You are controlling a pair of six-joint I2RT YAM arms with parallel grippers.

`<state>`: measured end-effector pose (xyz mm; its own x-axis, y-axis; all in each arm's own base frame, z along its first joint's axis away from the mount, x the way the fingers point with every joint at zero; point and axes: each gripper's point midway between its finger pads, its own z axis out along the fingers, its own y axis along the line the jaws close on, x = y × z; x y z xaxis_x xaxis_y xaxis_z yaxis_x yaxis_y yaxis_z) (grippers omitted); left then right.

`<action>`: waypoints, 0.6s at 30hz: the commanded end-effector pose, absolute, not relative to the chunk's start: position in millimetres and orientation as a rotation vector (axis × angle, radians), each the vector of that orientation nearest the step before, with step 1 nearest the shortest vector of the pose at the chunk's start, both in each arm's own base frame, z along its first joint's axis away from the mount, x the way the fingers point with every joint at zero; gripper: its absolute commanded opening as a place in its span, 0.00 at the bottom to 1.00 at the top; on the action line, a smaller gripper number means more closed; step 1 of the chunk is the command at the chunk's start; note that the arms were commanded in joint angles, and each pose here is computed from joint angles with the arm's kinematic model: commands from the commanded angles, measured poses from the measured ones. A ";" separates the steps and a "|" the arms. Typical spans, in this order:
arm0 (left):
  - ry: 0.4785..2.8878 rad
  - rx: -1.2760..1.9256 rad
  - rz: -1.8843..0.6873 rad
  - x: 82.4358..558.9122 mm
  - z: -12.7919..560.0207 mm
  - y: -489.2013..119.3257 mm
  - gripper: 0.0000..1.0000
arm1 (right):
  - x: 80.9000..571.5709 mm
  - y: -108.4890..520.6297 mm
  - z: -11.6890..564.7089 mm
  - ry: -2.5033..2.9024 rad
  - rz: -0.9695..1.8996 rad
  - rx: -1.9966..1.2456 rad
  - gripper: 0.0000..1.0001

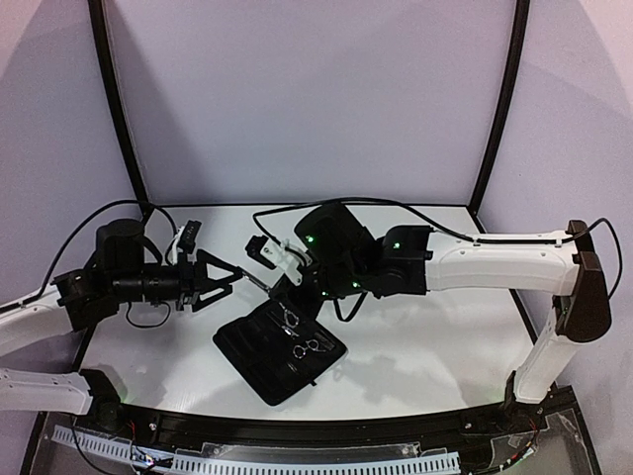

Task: Sort the hair-cutting tools

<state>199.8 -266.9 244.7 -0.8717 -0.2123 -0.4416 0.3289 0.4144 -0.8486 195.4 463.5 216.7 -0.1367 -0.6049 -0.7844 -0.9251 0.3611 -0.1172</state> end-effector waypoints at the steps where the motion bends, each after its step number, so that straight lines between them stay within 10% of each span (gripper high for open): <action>1: 2.168 0.128 -1.507 200.7 247.3 -276.1 0.67 | 182.3 475.2 237.7 1.766 0.575 -1.367 0.00; 18: 2.160 0.183 -1.567 198.5 243.1 -296.0 0.01 | 182.8 476.1 242.4 1.749 0.532 -1.365 0.00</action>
